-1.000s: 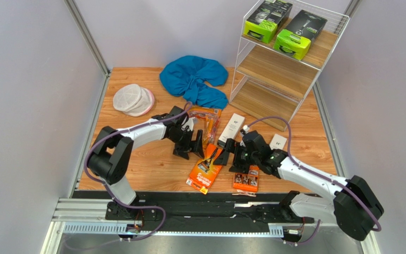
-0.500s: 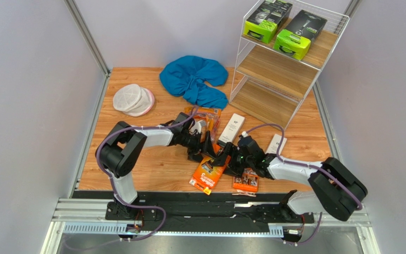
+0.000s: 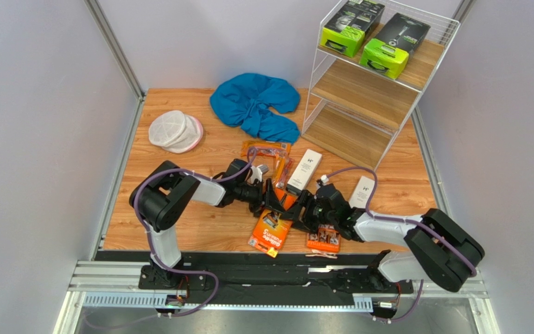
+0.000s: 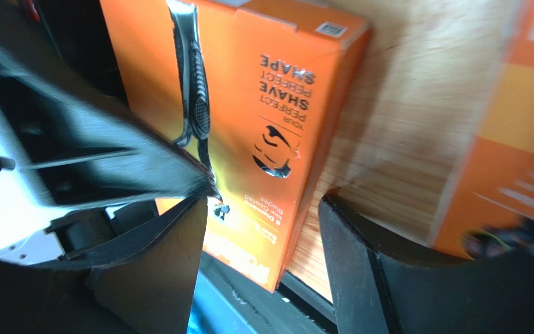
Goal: Place and organize the shaving razors onto the shelf
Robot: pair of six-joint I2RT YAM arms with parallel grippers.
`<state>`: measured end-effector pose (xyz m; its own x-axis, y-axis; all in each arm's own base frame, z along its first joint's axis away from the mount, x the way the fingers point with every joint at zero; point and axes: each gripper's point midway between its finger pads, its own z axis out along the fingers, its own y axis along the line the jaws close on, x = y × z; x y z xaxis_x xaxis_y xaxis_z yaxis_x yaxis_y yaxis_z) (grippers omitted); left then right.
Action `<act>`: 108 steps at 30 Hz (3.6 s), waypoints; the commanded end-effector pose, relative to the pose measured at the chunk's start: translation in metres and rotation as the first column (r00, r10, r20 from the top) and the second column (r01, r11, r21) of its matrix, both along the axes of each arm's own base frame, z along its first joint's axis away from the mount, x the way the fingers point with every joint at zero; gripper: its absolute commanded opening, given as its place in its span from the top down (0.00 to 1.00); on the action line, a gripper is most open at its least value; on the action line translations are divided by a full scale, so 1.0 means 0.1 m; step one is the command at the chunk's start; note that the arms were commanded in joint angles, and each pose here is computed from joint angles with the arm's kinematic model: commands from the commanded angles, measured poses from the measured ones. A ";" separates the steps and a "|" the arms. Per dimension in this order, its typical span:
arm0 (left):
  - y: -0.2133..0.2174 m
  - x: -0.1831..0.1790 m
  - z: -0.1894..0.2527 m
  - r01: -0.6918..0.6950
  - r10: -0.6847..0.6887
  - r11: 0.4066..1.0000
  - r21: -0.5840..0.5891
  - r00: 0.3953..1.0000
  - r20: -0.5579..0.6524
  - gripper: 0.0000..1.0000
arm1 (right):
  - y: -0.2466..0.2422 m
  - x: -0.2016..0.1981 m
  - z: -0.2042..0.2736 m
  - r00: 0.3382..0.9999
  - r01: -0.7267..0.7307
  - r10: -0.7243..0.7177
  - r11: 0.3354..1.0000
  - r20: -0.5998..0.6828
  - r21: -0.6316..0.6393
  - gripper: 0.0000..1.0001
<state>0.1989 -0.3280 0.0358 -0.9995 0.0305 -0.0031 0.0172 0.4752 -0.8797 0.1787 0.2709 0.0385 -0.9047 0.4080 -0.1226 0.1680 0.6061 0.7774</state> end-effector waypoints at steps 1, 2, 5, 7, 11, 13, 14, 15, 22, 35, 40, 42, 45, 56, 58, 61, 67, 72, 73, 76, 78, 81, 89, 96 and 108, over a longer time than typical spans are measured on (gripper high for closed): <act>0.13 -0.11 -0.01 0.049 -0.055 0.991 0.124 0.997 0.048 0.47 | -0.13 0.15 0.08 0.996 0.058 -0.053 0.996 0.077 -0.074 0.36; 0.14 -0.12 0.00 0.060 -0.070 0.989 0.135 0.995 0.066 0.55 | -0.14 0.15 0.09 0.995 0.060 -0.054 0.995 0.080 -0.079 0.36; 0.16 -0.08 0.09 0.067 -0.083 0.986 0.152 0.992 0.098 0.69 | -0.14 0.16 0.14 0.994 0.059 -0.053 0.995 0.091 -0.074 0.36; 0.17 -0.09 0.11 0.076 -0.091 0.984 0.160 0.992 0.091 0.79 | -0.12 0.16 0.19 0.994 0.051 -0.045 0.997 0.100 -0.060 0.35; 0.15 -0.07 0.22 0.075 -0.092 0.987 0.143 0.989 0.114 1.00 | -0.11 0.13 0.33 0.990 0.034 -0.031 0.999 0.137 -0.018 0.30; 0.13 -0.05 0.32 0.078 -0.095 0.989 0.128 0.986 0.137 1.00 | -0.13 0.09 0.43 0.986 0.018 -0.017 1.000 0.163 -0.004 0.27; 0.12 -0.04 0.37 0.075 -0.093 0.990 0.122 0.985 0.147 1.00 | -0.13 0.09 0.60 0.978 0.017 -0.022 0.999 0.209 0.030 0.22; 0.10 -0.03 0.43 0.075 -0.093 0.991 0.112 0.983 0.159 1.00 | -0.17 0.08 0.64 0.976 0.020 -0.025 0.999 0.217 0.029 0.20; -0.13 0.24 1.26 0.032 -0.011 0.997 -0.066 0.954 0.301 1.00 | -0.26 -0.05 1.27 0.932 -0.012 -0.046 0.987 0.360 0.158 0.01; -0.28 0.36 2.22 0.028 0.081 0.964 -0.263 0.915 0.394 1.00 | -0.22 -0.16 1.58 0.922 -0.045 -0.075 0.954 0.379 0.298 0.12; -0.33 0.35 2.30 0.028 0.098 0.945 -0.327 0.927 0.363 1.00 | -0.15 -0.16 1.65 0.925 -0.069 -0.074 0.932 0.373 0.357 0.21; -0.32 0.36 2.32 0.019 0.110 0.944 -0.330 0.923 0.369 1.00 | -0.13 -0.16 1.69 0.923 -0.079 -0.075 0.923 0.377 0.376 0.29; -0.33 0.36 2.35 0.018 0.116 0.941 -0.338 0.921 0.372 1.00 | -0.13 -0.18 1.71 0.925 -0.080 -0.076 0.919 0.372 0.387 0.39; -0.31 0.40 2.32 -0.012 0.143 0.940 -0.340 0.920 0.365 1.00 | -0.13 -0.23 1.93 0.903 -0.121 -0.088 0.888 0.421 0.444 0.82; -0.30 0.41 2.31 -0.017 0.147 0.941 -0.337 0.919 0.366 1.00 | -0.14 -0.23 1.94 0.901 -0.120 -0.091 0.888 0.424 0.445 0.90; -0.27 0.44 2.29 -0.028 0.154 0.946 -0.324 0.916 0.371 0.95 | -0.16 -0.24 1.97 0.896 -0.120 -0.093 0.890 0.434 0.439 0.95; -0.14 0.47 2.16 -0.048 0.134 0.978 -0.205 0.894 0.427 0.51 | -0.16 -0.24 2.00 0.891 -0.122 -0.092 0.894 0.444 0.430 0.99; 0.08 0.50 2.02 -0.100 0.140 0.989 -0.109 0.870 0.472 0.19 | -0.16 -0.21 2.00 0.894 -0.111 -0.095 0.900 0.438 0.421 1.00; 0.12 0.52 2.00 -0.114 0.149 0.988 -0.102 0.869 0.473 0.18 | -0.16 -0.22 2.00 0.894 -0.112 -0.093 0.900 0.437 0.421 1.00; 0.34 0.61 1.88 -0.190 0.175 0.982 -0.018 0.861 0.477 0.15 | -0.17 -0.20 1.98 0.895 -0.104 -0.095 0.906 0.436 0.411 1.00; 0.59 0.68 1.72 -0.281 0.221 0.957 0.074 0.867 0.447 0.14 | -0.17 -0.20 1.98 0.891 -0.105 -0.091 0.911 0.444 0.398 1.00; 0.91 0.72 1.61 -0.400 0.317 0.908 0.124 0.851 0.419 0.14 | -0.18 -0.18 1.99 0.888 -0.100 -0.091 0.919 0.451 0.382 1.00; 1.63 0.68 1.61 -0.592 0.354 0.735 0.331 0.751 0.558 0.13 | -0.17 -0.03 2.02 0.878 -0.056 -0.113 0.940 0.465 0.336 1.00; 1.84 0.60 1.54 -0.586 0.280 0.685 0.432 0.759 0.588 0.13 | -0.09 0.23 2.13 0.868 -0.035 -0.122 0.952 0.481 0.305 1.00; 1.86 0.43 1.17 -0.533 0.243 0.698 0.478 0.804 0.542 0.14 | -0.36 1.04 2.79 0.800 0.068 -0.213 0.961 0.561 0.268 1.00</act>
